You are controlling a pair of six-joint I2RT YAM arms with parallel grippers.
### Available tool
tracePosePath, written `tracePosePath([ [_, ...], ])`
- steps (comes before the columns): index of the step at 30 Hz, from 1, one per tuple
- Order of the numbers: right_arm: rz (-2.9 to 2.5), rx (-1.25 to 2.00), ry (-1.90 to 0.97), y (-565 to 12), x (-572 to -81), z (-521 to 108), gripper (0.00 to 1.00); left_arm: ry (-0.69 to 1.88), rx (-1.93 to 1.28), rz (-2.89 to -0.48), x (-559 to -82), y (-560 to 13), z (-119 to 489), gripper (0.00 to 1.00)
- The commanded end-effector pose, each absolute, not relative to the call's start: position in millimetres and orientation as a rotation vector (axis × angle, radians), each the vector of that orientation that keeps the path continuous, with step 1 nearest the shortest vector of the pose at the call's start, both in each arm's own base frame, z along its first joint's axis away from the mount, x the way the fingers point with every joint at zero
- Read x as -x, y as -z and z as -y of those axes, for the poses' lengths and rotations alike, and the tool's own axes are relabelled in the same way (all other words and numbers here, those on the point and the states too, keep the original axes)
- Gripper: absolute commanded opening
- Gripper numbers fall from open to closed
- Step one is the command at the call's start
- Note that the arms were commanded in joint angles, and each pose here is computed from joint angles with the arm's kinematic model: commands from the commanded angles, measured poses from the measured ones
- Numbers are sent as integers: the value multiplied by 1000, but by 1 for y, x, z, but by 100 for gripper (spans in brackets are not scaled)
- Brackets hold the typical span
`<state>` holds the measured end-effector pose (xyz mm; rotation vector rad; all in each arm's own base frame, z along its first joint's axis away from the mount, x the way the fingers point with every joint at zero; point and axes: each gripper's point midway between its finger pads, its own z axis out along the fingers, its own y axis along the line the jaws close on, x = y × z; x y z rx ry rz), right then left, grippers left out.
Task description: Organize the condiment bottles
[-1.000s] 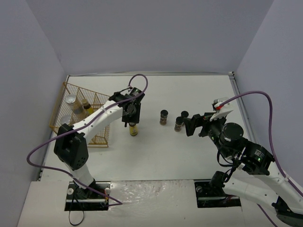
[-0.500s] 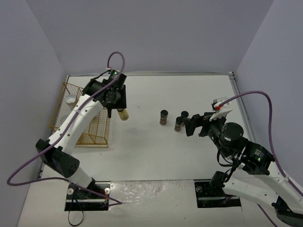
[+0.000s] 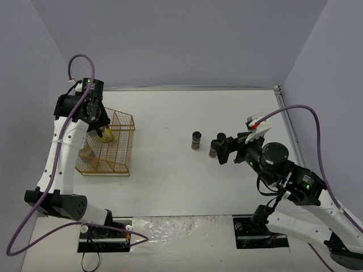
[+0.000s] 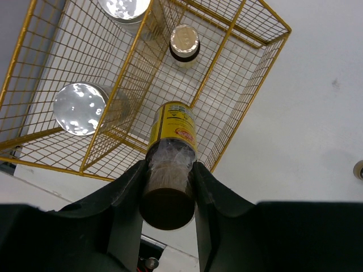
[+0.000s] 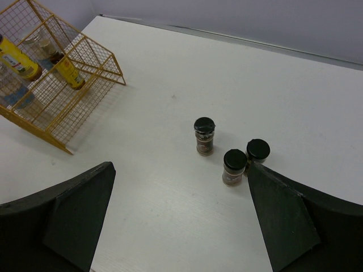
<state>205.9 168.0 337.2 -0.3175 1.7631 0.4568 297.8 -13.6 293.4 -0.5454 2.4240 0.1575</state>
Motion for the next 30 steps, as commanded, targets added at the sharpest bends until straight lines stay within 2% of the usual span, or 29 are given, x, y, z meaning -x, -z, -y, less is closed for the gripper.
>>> tracePosePath([
  [1, -1700, 373, -529, -359, -204, -183, 100, -174, 680, -2240, -298, -329, -10, 0],
  [8, -1684, 444, -552, -358, -197, -187, 100, -151, 798, -2225, -309, -312, -12, 0],
  [16, -1676, 501, -541, -348, -192, -185, 100, -145, 964, -2215, -323, -263, -10, 0],
  [30, -1691, 523, -540, -334, -188, -184, 100, -185, 1096, -2239, -334, -212, -26, 0],
])
